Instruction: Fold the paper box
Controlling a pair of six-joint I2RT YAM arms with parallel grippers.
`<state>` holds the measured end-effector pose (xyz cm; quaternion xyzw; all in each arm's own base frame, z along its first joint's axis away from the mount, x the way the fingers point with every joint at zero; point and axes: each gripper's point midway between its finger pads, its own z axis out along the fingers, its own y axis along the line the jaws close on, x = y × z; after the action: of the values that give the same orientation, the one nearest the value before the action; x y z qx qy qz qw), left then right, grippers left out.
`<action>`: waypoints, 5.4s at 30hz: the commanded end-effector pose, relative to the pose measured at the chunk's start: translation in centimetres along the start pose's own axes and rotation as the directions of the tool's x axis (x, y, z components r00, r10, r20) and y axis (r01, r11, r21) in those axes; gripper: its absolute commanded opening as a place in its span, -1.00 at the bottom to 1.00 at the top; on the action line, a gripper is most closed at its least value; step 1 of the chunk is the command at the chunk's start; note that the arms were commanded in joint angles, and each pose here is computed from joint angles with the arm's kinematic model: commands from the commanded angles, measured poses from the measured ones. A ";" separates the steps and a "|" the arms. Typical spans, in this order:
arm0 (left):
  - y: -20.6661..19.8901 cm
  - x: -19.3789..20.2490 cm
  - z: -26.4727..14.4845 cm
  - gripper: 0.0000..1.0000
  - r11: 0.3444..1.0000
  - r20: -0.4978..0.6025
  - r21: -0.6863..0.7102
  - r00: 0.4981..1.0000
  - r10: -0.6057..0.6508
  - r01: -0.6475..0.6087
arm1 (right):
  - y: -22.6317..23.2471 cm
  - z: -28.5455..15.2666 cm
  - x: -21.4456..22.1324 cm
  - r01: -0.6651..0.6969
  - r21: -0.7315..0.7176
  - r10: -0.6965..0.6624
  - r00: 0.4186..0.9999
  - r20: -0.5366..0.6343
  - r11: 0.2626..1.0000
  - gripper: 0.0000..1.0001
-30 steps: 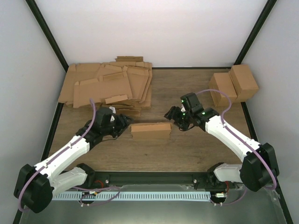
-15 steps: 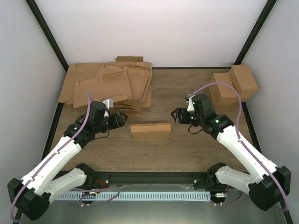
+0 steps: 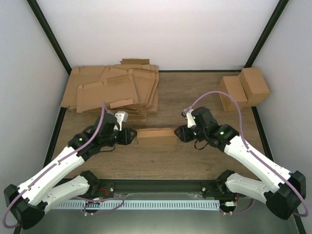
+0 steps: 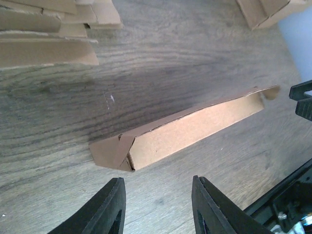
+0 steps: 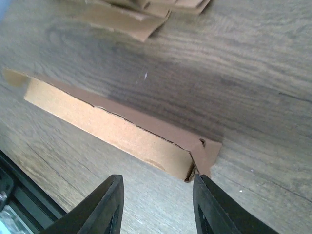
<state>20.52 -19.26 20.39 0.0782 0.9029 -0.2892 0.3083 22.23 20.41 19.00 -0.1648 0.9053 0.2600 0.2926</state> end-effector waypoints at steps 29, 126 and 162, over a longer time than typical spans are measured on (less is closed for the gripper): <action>1.1 0.9 3.9 -0.41 0.986 -0.051 -0.143 0.996 0.076 -0.082 | -0.9 1.7 -0.2 -0.018 0.157 0.017 1.000 0.005 0.987 -0.56; 2.1 3.5 6.4 -0.92 0.971 -0.252 -0.237 0.967 -0.032 -0.030 | -2.4 3.1 2.9 -0.077 0.253 0.118 0.981 -0.154 0.964 -0.99; 1.6 3.8 6.0 -0.73 0.987 -0.119 -0.162 0.993 -0.002 -0.018 | -1.0 1.4 3.2 -0.171 0.181 0.172 0.985 0.013 0.968 -0.33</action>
<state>22.13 -21.66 14.44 0.0614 0.9285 -0.2201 0.2928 21.85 20.76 15.40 -0.0582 0.9294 0.2126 0.2961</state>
